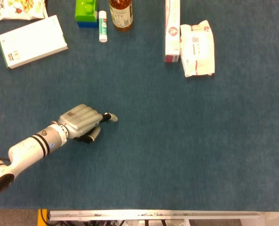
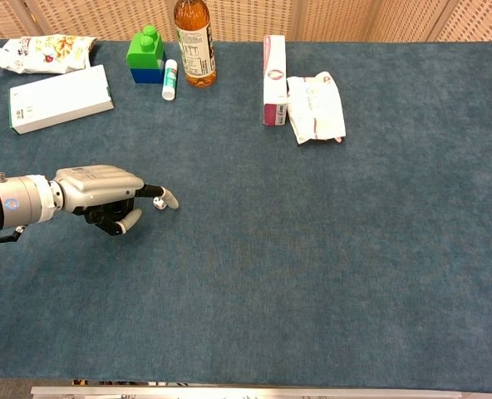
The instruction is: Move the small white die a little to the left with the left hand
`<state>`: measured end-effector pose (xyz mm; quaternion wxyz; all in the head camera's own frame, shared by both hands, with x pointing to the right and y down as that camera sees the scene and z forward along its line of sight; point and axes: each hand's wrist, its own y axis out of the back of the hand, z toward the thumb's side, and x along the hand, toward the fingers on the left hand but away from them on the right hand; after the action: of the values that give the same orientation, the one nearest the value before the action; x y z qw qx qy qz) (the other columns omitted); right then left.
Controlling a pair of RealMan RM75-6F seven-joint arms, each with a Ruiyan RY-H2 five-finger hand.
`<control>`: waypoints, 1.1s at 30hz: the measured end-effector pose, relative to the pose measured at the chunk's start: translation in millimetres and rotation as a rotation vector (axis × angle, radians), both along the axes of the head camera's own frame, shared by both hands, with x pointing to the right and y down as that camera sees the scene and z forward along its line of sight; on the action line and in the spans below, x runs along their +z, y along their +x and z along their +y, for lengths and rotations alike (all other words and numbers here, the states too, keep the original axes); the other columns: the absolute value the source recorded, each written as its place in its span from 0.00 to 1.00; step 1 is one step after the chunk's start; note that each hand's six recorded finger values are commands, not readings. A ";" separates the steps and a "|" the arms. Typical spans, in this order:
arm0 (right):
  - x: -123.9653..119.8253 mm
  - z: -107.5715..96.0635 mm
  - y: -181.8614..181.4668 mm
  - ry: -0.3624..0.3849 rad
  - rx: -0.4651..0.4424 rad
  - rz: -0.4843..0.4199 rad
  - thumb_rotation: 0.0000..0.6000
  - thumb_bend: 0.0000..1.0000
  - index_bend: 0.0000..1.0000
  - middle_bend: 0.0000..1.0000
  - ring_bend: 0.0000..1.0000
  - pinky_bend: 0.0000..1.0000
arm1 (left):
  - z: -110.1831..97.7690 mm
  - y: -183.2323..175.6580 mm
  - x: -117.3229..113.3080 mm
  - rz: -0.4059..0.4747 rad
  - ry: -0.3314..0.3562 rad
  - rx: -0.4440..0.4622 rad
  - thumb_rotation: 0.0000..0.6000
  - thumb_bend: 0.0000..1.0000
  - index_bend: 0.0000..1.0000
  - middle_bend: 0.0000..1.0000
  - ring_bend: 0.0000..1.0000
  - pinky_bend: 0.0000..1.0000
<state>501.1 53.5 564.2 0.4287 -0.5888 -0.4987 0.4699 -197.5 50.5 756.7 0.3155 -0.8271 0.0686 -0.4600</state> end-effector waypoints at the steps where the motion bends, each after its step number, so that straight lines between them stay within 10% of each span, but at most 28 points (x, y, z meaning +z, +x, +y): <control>1: 0.1 0.2 0.2 -0.001 0.001 0.000 1.00 0.29 0.24 0.35 0.19 0.17 | -0.2 -1.2 0.8 -0.005 -0.001 -0.002 1.00 0.74 0.15 1.00 1.00 0.97; 33: -3.4 2.6 -3.8 0.009 -0.006 -0.007 1.00 0.29 0.24 0.35 0.19 0.17 | -16.2 -49.7 -21.0 -0.118 0.033 -0.073 1.00 0.74 0.16 1.00 1.00 0.97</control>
<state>497.3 56.1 560.9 0.4311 -0.5901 -0.5004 0.4642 -247.2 34.3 735.7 0.3155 -0.7903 0.0877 -0.5178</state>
